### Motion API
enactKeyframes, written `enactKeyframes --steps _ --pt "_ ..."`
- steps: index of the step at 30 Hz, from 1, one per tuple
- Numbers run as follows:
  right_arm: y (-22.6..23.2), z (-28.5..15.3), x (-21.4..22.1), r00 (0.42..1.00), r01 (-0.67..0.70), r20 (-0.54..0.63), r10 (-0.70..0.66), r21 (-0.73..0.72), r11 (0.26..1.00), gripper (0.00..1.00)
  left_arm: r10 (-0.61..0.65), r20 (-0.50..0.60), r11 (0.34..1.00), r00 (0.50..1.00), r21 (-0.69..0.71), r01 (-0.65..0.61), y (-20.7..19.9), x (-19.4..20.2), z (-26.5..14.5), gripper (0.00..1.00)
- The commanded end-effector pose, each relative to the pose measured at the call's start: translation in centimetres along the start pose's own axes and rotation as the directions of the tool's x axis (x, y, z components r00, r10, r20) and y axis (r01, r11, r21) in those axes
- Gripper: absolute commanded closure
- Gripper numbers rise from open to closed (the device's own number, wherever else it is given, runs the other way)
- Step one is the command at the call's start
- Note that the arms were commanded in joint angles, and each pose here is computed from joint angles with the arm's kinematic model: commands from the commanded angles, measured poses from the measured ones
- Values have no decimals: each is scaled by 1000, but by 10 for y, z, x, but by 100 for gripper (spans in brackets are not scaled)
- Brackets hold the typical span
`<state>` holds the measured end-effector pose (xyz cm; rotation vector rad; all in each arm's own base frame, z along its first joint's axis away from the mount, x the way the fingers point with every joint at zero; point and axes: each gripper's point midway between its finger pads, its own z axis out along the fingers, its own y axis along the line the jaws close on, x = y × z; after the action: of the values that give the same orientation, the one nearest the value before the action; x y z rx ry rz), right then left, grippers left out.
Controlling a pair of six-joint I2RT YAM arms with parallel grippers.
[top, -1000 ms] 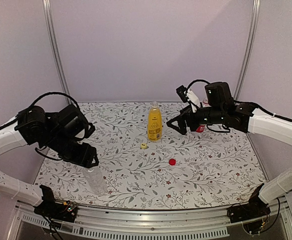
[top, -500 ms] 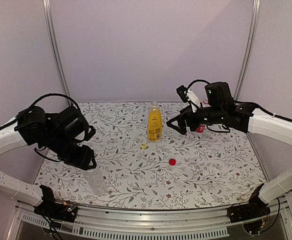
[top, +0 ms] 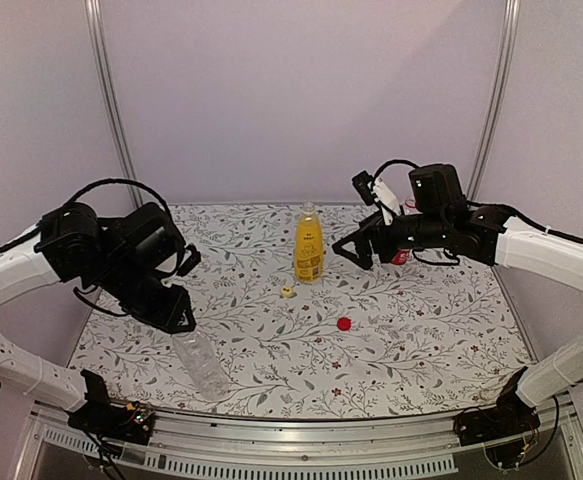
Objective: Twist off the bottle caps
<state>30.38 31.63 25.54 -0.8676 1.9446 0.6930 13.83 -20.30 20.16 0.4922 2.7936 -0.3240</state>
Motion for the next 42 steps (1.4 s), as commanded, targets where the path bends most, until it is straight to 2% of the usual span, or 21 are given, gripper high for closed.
enactKeyframes --steps 1,5,10,14,19,25,29,35,42 --pt "1 -7 -8 1000 -8 14 8 -6 1000 1 60 13 998 998 27 -60 -11 -6 -6 79" --pt "10 -8 -15 999 2 35 0 -56 998 1 129 98 984 987 110 -140 -36 -29 -14 87" --pt "51 -11 -24 996 61 79 -42 -250 966 1 213 280 941 936 201 -274 -77 -78 -32 100" --pt "92 -21 -24 988 150 97 -120 -404 902 1 237 370 886 898 297 -357 -108 -112 -45 100" --pt "112 -30 -19 979 203 106 -173 -485 851 1 268 474 817 839 350 -459 -136 -149 -68 100" --pt "114 -34 -20 972 236 119 -204 -482 844 1 265 538 752 800 403 -521 -153 -176 -85 100" --pt "115 -32 -19 968 249 108 -225 -488 836 3 254 554 709 793 451 -542 -161 -182 -94 100" --pt "113 -25 -13 968 247 89 -234 -491 835 8 231 559 689 796 484 -540 -158 -189 -99 100" --pt "111 -18 -13 968 245 78 -237 -484 840 21 217 553 670 804 514 -535 -157 -189 -101 100"
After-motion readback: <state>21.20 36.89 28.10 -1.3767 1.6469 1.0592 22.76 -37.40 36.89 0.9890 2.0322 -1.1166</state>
